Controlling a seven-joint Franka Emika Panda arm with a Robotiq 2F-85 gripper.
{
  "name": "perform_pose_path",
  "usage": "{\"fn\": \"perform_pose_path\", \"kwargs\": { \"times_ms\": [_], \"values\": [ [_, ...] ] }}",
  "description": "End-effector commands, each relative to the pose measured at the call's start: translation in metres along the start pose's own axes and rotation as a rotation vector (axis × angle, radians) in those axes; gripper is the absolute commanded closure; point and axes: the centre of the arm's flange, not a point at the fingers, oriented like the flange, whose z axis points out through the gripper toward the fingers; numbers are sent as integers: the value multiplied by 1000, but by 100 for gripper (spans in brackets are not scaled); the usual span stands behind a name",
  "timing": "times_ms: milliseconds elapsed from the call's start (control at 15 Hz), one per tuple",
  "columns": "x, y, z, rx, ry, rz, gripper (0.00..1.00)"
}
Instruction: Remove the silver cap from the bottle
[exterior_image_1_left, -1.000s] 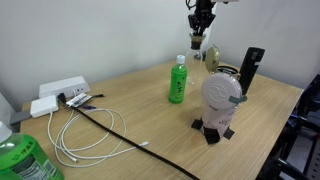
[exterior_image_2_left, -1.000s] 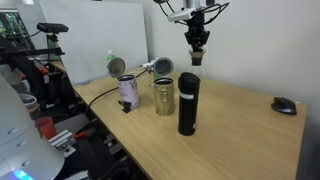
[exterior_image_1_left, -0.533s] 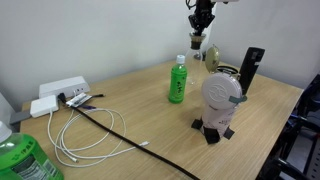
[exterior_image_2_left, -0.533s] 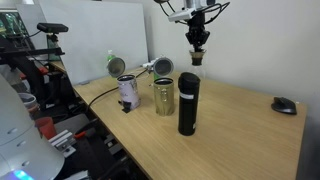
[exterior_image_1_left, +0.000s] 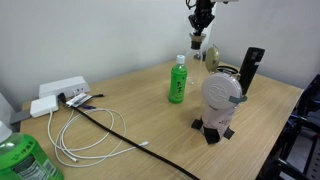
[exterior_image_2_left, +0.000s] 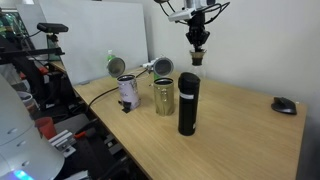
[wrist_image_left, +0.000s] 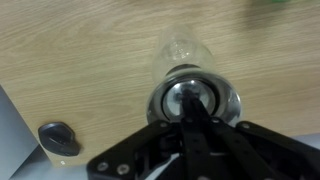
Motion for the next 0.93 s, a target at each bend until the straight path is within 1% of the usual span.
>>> {"fn": "perform_pose_path", "kwargs": {
  "times_ms": [0,867],
  "values": [
    [2,1,-3,-7,22,10,99],
    [4,3,-41,12,96,9,99]
  ]
}}
